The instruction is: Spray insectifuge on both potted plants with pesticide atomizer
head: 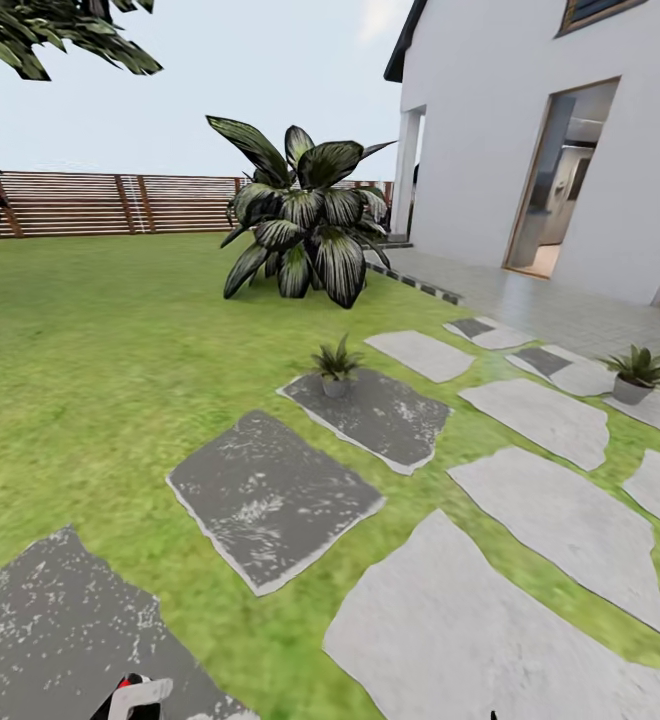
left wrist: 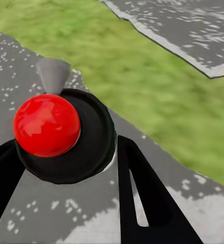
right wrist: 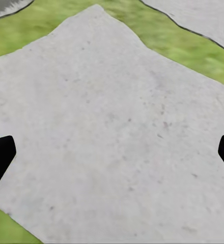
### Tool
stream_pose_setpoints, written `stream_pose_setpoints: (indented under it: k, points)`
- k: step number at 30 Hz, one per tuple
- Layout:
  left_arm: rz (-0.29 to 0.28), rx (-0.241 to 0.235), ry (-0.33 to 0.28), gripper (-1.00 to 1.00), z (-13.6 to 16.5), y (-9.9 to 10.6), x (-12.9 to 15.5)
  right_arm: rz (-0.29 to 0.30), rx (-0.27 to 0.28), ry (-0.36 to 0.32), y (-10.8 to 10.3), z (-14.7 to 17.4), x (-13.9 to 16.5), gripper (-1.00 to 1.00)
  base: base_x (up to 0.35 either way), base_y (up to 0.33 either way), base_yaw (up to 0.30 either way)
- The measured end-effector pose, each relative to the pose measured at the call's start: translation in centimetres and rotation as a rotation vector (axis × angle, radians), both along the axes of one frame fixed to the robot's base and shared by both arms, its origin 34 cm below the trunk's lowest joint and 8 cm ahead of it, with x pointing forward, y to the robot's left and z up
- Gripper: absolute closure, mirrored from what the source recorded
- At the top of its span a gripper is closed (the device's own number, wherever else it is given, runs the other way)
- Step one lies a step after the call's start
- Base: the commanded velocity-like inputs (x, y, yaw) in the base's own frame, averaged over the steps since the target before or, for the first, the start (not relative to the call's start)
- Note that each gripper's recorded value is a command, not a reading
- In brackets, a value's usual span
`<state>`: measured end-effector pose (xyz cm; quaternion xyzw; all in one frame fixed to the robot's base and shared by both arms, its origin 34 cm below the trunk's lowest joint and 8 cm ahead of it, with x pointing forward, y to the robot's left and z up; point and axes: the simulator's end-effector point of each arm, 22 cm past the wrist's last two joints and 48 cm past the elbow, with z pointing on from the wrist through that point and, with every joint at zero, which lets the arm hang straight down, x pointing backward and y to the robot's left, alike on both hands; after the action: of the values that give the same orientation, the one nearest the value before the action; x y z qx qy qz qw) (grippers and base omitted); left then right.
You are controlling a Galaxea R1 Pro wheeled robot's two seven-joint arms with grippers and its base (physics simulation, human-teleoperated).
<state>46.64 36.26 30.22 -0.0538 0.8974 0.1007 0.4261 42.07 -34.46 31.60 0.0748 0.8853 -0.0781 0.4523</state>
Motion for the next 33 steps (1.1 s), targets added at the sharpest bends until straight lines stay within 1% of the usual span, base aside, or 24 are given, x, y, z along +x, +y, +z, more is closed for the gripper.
stream_pose_setpoints:
  k: [10, 19, 33]
  points:
    - [0.003, 0.001, -0.001, 1.00, 0.05, 0.21, 0.01, 0.002, 0.000, -0.001, -0.02, 0.04, 0.05, -1.00, 0.339, 0.052, 0.000]
    - [0.002, 0.001, -0.001, 1.00, 0.05, 0.23, 0.01, -0.005, -0.008, -0.003, -0.59, 0.15, 0.05, -1.00, 0.339, 0.093, 0.000]
    - [0.001, 0.002, 0.001, 1.00, -0.01, 0.24, -0.10, -0.008, -0.004, -0.004, -0.43, 0.14, 0.06, -1.00, 0.339, 0.021, 0.000]
